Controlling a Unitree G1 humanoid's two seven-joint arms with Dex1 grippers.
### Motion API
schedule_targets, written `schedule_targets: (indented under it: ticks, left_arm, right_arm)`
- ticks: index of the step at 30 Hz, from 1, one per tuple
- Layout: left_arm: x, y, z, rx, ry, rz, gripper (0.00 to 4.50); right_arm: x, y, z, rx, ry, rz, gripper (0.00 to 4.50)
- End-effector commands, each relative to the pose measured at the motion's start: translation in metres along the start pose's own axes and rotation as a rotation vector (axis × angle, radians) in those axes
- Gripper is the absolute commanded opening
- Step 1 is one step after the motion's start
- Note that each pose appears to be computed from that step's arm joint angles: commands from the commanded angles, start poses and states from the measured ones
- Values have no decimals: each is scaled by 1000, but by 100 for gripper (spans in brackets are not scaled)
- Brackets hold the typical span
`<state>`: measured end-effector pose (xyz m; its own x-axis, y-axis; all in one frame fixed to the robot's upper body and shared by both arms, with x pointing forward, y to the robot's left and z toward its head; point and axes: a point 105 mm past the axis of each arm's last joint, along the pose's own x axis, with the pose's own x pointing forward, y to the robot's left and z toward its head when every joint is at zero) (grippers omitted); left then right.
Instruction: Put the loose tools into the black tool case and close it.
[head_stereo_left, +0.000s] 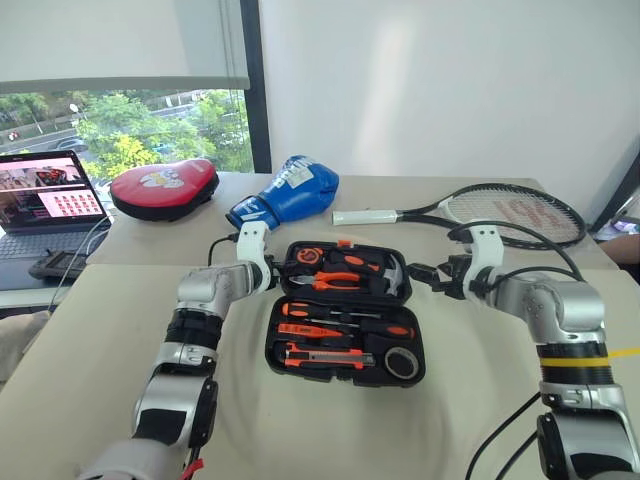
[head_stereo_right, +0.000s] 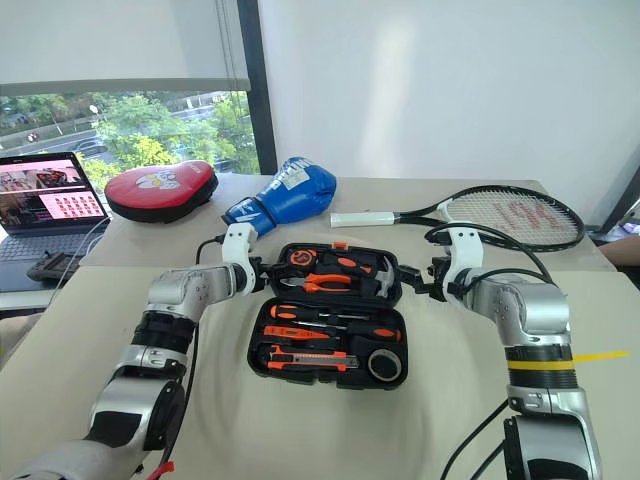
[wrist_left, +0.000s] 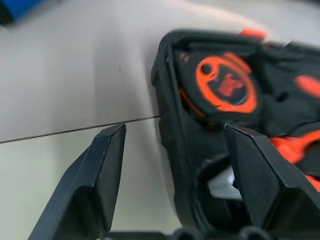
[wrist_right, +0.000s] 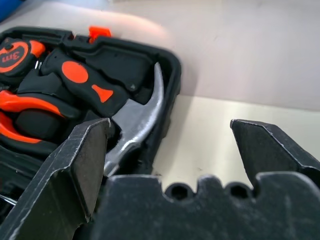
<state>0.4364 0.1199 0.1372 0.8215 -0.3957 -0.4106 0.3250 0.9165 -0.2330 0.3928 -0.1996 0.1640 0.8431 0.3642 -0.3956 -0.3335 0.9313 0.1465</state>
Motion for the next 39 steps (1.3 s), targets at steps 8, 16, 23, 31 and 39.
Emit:
schedule_targets:
  ticks: [8, 16, 23, 31, 39]
  left_arm:
    - [-3, -13, -3, -22, 5, -120, 7]
    - [-29, -38, 34, 111, -305, -321, 0]
    - [-66, -46, 23, 586, -539, -382, 0]
    - [-91, -23, -35, 1038, -502, -423, 0]
    - [-113, 18, -55, 888, -370, -409, 129]
  right_arm:
    - [24, 11, -16, -24, 91, 112, 176]
    - [11, 31, 13, -194, -139, 150, 3]
    - [-25, 69, 22, -468, -437, 146, 3]
    - [-46, 70, -29, -812, -467, 57, 3]
    - [-77, 55, -57, -991, -358, 46, 198]
